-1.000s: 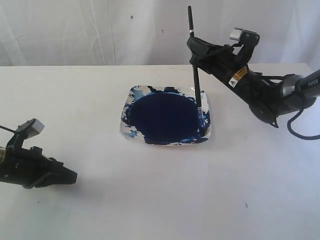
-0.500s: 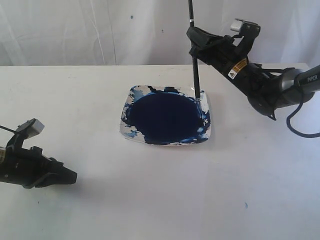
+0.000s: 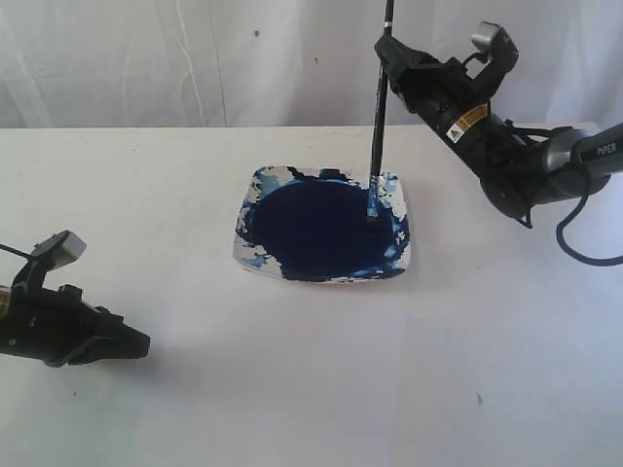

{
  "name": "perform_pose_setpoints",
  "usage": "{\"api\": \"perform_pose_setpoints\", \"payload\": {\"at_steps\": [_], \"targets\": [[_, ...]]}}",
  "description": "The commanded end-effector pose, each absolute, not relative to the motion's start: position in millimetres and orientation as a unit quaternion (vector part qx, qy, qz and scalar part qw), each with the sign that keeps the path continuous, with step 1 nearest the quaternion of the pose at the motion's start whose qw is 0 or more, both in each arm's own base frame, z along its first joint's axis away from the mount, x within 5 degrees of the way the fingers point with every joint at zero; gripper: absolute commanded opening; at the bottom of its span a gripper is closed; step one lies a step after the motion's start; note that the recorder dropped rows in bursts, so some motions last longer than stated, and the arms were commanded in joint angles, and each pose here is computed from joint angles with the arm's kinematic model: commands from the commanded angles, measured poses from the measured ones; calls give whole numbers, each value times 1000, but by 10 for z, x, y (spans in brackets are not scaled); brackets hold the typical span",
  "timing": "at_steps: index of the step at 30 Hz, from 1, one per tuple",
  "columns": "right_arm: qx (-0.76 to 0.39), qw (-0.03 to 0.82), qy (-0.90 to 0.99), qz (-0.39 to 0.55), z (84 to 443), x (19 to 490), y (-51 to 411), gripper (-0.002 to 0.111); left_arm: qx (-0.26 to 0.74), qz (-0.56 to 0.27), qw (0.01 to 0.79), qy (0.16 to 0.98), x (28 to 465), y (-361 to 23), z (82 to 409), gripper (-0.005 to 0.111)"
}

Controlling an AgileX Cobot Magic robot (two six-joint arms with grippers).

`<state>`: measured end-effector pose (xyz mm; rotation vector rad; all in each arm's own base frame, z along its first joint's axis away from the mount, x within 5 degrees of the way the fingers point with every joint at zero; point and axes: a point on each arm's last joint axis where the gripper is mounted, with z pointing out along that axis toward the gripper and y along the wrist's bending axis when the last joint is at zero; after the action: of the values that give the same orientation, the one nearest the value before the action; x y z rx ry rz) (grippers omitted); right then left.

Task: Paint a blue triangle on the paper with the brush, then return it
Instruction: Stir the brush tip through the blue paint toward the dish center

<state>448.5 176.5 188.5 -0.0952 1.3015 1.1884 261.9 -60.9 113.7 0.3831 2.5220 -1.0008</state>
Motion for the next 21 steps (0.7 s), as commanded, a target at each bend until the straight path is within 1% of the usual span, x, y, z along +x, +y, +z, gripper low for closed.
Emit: {"api": "perform_pose_setpoints", "payload": {"at_steps": [1,21], "targets": [[-27,626,554,549,1993,4465,1821,0,139,-356,198,903,2595,-611,1130,0],[-83,566,542,616,2028,3980,2750,0,139,-356,198,903,2595,-611,1130,0]]}}
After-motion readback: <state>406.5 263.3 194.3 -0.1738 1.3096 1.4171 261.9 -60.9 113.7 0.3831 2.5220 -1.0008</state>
